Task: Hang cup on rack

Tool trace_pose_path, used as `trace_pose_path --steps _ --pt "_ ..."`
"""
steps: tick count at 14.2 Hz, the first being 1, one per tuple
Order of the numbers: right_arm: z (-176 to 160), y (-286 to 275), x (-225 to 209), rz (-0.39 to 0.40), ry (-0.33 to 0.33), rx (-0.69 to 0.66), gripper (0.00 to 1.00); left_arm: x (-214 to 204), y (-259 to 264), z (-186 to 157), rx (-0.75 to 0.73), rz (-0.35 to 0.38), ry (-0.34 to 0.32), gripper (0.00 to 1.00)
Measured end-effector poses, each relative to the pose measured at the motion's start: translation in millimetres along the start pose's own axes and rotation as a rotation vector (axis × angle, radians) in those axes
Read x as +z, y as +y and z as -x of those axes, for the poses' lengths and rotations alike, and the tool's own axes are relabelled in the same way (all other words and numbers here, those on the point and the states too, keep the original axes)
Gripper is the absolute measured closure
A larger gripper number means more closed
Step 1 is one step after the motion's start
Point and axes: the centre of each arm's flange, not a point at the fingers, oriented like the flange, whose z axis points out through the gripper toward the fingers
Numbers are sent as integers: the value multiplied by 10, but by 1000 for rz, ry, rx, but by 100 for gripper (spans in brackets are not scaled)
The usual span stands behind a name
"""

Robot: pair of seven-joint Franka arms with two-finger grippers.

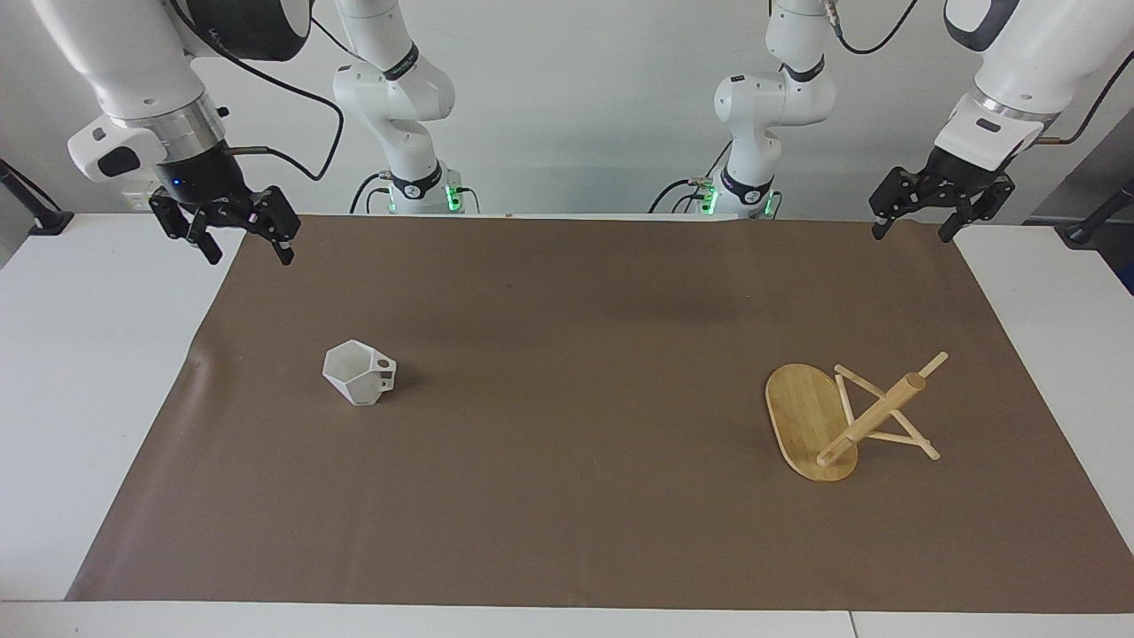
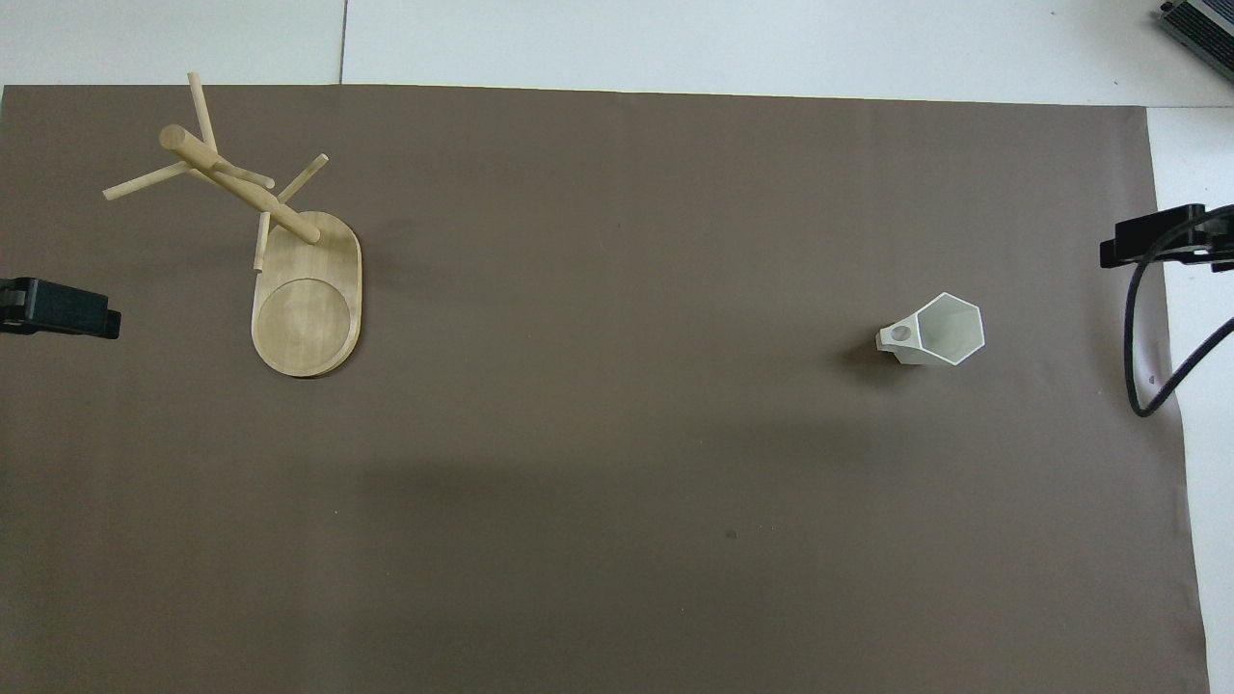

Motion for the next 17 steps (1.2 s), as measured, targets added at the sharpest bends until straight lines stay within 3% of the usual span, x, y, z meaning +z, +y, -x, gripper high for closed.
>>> trace_pose_path --steps 17 --pt "6 25 25 0 -4 4 0 0 -19 1 -5 0 0 0"
